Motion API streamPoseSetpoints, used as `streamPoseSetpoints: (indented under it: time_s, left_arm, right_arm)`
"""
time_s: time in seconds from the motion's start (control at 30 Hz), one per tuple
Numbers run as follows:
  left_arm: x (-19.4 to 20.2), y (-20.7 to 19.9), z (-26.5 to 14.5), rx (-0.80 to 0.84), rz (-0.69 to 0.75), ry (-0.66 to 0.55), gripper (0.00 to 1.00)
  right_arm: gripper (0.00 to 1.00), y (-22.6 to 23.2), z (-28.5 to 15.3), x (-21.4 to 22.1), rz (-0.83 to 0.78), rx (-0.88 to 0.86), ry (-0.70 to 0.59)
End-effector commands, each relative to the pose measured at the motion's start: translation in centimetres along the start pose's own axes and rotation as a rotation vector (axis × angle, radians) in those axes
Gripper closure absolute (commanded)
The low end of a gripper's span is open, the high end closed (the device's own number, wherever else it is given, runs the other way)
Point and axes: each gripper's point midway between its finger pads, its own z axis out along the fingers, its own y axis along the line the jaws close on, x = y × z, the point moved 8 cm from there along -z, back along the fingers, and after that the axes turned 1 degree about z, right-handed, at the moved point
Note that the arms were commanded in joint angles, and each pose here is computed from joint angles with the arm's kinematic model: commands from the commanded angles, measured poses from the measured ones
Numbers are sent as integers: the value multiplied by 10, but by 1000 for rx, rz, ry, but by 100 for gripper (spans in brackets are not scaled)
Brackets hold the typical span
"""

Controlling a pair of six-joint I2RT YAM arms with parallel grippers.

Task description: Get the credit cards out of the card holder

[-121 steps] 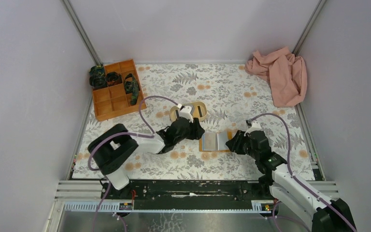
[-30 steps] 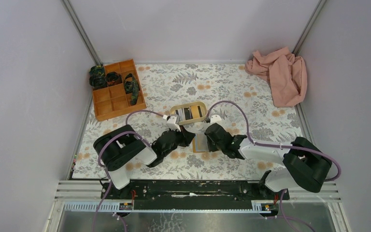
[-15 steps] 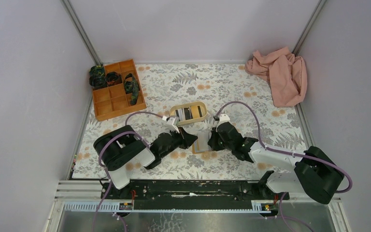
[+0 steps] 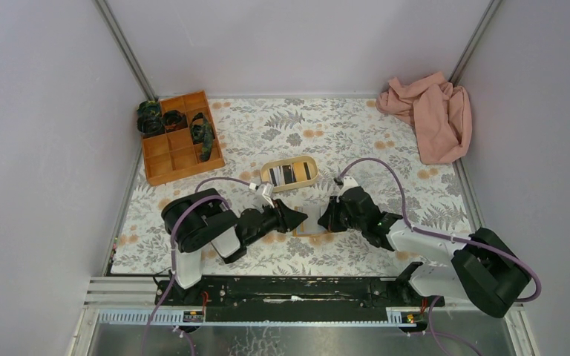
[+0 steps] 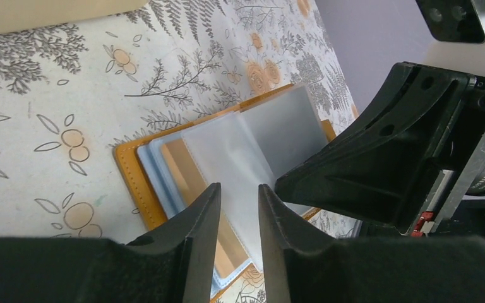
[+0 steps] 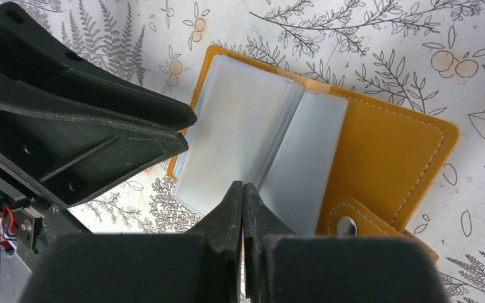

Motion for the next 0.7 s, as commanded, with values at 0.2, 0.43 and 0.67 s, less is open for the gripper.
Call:
streamPoseSetpoints:
  time_s: [0.2,0.43,0.67]
  left_arm:
    - [-9,-5,-1,37,-28,-63,62]
    - [-5,-1,-3,31,-56,-50,63]
    - [-9,2,-10,1,-39,-87,68]
  right_arm:
    - [100,7,-8,-13,11,-79,-66]
    - [100,5,-10,-13,4,-78,-70]
    - [54,1,-9,-19,-77,15,-59]
